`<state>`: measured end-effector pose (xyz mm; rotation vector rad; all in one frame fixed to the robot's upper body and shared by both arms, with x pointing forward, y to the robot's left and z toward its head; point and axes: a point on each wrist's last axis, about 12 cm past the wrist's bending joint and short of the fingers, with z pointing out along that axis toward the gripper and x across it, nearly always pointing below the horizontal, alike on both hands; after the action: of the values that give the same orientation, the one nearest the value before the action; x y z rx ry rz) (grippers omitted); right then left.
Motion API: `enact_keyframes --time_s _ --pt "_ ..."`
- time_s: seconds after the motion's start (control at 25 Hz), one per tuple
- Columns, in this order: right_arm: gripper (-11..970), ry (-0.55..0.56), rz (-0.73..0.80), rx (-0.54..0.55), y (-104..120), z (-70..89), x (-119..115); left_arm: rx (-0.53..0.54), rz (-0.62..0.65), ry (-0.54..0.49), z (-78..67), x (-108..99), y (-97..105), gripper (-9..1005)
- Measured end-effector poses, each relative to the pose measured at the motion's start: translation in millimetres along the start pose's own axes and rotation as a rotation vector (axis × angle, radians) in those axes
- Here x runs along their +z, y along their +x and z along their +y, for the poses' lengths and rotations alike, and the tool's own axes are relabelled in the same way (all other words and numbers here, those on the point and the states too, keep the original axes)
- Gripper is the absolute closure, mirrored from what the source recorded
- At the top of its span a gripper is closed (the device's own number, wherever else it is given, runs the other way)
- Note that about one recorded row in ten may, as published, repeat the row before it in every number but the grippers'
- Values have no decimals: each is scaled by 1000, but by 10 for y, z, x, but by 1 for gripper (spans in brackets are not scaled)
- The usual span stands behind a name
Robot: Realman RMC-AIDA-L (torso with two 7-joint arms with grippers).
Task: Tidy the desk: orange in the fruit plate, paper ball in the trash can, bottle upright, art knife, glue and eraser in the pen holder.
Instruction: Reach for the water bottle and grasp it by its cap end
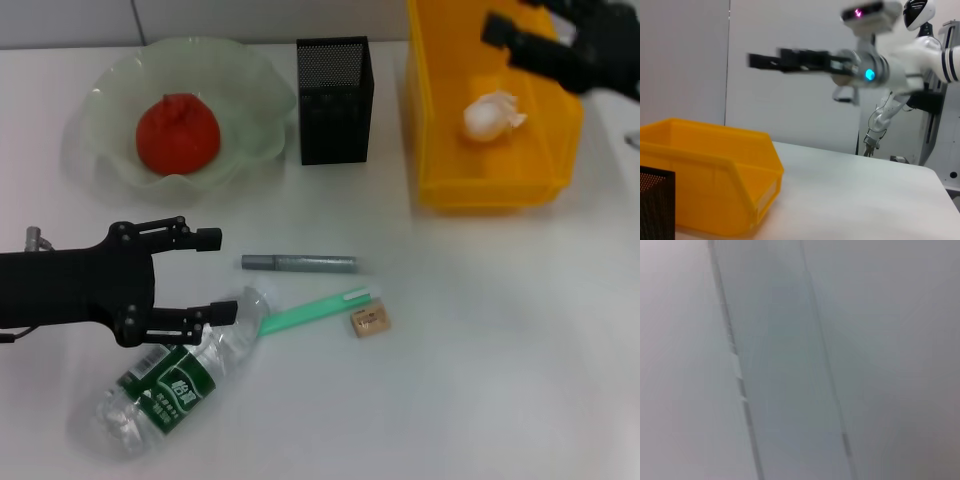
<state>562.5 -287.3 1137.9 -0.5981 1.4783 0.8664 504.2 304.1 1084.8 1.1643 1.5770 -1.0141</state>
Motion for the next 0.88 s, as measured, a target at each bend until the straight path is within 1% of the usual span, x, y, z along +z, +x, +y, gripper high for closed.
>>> enact_keyframes --time_s 0.08,0.2,0.28,0.4,0.6,0.72,0.88 --pt "121 -48 -28 1 163 58 -115 -8 0 1 8 1 -10 158" --pt "121 -80 -22 -10 380 130 -232 -19 5 1 26 1 -33 158" --pt "122 -97 1 -20 498 186 -279 -35 11 -2 44 -9 -58 158" --pt "122 -154 78 -40 641 285 -306 -46 19 -11 67 -26 -81 158" --pt "122 -268 228 -53 814 404 -263 -52 26 -22 81 -38 -84 159" --pt "122 -332 297 -71 882 459 -197 -54 19 -42 101 -89 -107 159" --pt "124 -364 358 -95 953 494 -127 -68 20 -40 108 -104 -138 159"
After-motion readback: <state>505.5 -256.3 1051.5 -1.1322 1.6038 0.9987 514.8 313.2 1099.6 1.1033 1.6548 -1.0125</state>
